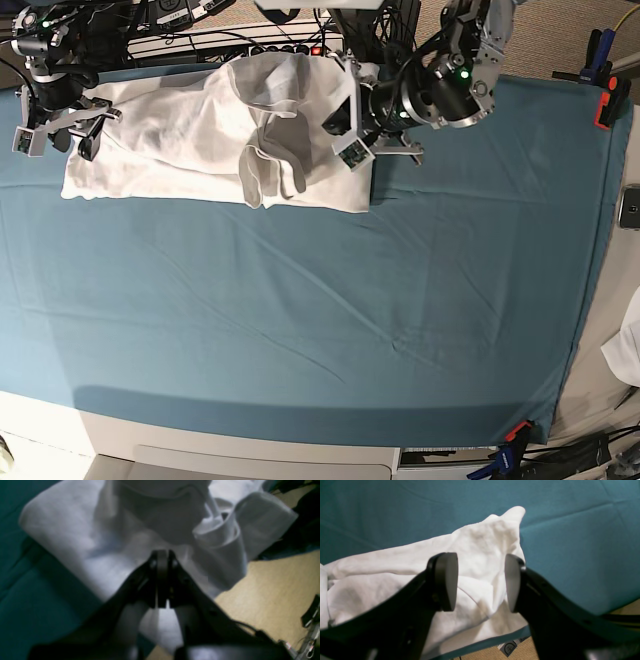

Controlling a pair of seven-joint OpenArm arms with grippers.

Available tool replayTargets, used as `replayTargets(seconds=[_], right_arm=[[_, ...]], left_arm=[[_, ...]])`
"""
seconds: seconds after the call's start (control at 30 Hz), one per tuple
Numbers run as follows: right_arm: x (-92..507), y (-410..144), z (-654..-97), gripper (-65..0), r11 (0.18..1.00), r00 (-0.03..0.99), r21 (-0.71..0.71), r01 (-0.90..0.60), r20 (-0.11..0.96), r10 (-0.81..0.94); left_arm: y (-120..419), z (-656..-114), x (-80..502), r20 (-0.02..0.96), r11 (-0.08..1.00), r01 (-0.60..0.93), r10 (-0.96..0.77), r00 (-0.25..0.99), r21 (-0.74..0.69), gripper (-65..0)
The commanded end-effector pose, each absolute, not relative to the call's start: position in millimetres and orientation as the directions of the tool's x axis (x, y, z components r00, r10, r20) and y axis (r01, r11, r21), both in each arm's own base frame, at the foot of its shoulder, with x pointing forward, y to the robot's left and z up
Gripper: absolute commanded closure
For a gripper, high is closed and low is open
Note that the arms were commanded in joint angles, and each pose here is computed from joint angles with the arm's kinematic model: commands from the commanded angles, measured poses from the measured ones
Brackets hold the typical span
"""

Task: Fold the T-shirt properly
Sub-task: 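Press the folded end flat with the left gripper and release it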

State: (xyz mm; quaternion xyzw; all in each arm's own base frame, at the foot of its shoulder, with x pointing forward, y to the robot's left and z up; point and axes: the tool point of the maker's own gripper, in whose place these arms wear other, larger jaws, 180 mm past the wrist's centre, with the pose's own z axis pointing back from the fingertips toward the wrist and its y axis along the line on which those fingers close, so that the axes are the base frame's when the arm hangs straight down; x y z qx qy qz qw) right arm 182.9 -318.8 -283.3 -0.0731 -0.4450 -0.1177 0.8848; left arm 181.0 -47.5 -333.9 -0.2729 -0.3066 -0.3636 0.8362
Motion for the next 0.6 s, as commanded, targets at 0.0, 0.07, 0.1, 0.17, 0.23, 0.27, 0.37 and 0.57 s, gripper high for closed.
replayTargets(seconds=[0.0,0.07,0.1,0.17,0.23,0.27,0.37,0.57], right_arm=[[188.1,-321.1,-271.2,-30.1,0.964,0.541,-0.036,0.265,0.832,-0.118],[188.5,-321.3,-270.7,-30.0,0.964,0.539,-0.036,0.265,0.834,-0.117],[188.7,-321.3,-270.3,-30.0,0.964,0.536,-0.036,0.265,0.836,-0.116],[188.9,-321.4,-270.0,-30.1,0.964,0.535,-0.036,0.265,0.837,-0.116],[188.9,-321.4,-270.0,-30.0,0.964,0.535,-0.036,0.265,0.837,-0.116],[188.9,-321.4,-270.0,-30.0,0.964,0.535,-0.036,0.265,0.837,-0.116],[189.0,-321.3,-270.0,-30.0,0.964,0.535,-0.036,0.265,0.837,-0.116],[189.0,-321.4,-269.8,-30.1,0.963,0.534,-0.036,0.265,0.838,-0.115]], left_arm=[[-59.5,-322.3,180.7,0.746,0.567,0.789,-0.415,0.521,-0.236,0.0],[-70.4,-325.6,173.3,0.742,0.553,0.808,-0.450,0.497,-0.205,0.0],[-76.4,-327.8,168.8,0.740,0.543,0.819,-0.470,0.481,-0.187,0.0],[-90.8,-328.8,157.0,0.740,0.509,0.844,-0.500,0.449,-0.168,0.0],[-107.6,-324.0,143.5,0.756,0.464,0.869,-0.502,0.420,-0.175,0.0],[-117.3,-319.2,136.2,0.772,0.433,0.883,-0.492,0.401,-0.182,0.0],[-146.4,-301.0,111.7,0.823,0.319,0.924,-0.452,0.344,-0.211,0.0],[-163.4,-277.9,97.5,0.883,0.150,0.971,-0.410,0.230,-0.184,0.0]])
